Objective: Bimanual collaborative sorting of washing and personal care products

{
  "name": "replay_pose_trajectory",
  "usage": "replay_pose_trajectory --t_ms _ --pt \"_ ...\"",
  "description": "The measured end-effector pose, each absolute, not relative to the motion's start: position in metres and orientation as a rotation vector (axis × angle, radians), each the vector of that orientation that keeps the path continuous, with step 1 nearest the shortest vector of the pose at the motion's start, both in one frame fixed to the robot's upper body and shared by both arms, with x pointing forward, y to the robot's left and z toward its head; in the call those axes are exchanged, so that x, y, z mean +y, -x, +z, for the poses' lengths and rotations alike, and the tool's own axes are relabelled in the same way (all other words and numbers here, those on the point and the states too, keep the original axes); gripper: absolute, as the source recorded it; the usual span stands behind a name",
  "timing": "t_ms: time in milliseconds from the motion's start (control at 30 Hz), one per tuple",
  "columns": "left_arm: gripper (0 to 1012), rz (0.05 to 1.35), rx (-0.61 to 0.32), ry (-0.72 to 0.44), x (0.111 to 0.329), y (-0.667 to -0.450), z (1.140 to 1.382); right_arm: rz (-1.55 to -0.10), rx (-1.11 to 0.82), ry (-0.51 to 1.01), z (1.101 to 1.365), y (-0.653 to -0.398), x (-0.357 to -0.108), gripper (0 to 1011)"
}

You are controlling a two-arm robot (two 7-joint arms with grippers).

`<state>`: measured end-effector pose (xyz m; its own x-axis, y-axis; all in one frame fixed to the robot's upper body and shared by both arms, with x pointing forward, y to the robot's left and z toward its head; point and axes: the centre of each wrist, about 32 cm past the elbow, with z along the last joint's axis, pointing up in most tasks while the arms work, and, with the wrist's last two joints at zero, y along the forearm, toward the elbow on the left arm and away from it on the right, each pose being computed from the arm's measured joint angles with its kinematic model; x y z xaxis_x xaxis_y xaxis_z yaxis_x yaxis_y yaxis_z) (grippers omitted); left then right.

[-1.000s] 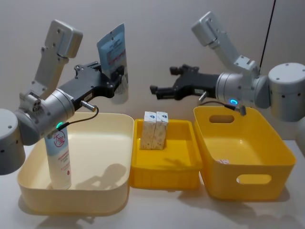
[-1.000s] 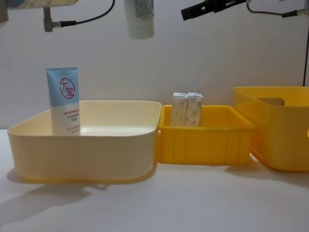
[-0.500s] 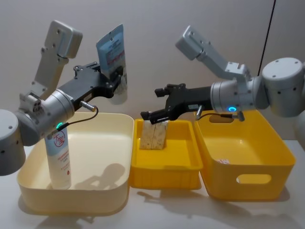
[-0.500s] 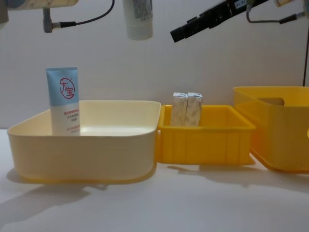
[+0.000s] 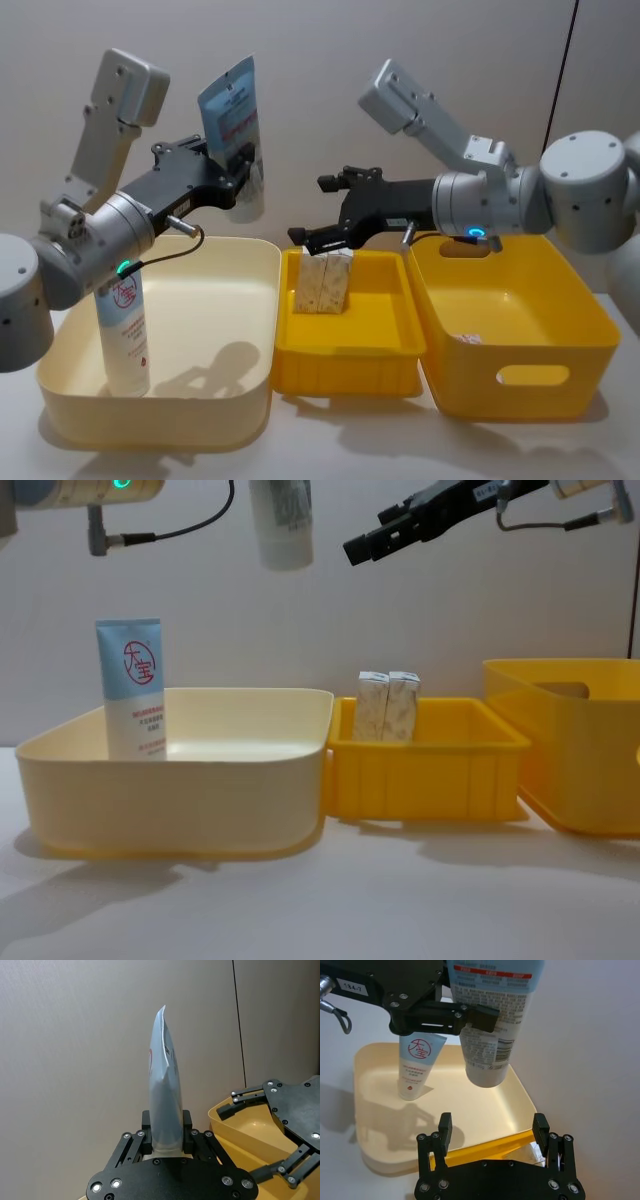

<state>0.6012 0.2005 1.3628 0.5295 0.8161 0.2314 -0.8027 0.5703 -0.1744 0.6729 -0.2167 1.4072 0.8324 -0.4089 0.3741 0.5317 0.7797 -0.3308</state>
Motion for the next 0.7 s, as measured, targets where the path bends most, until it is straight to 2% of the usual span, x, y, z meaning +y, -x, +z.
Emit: replay_pose_trajectory --t_ms 300,700 --pt "318 0.966 -0.294 0.050 0.199 -0.605 1.361 -0.554 -0.374 0.409 1.397 -0.671 -0.212 1001" --pt "318 0.964 -0.291 0.050 0.198 -0.608 1.361 -0.512 -0.444 0.441 1.390 -0.671 -0.200 1001"
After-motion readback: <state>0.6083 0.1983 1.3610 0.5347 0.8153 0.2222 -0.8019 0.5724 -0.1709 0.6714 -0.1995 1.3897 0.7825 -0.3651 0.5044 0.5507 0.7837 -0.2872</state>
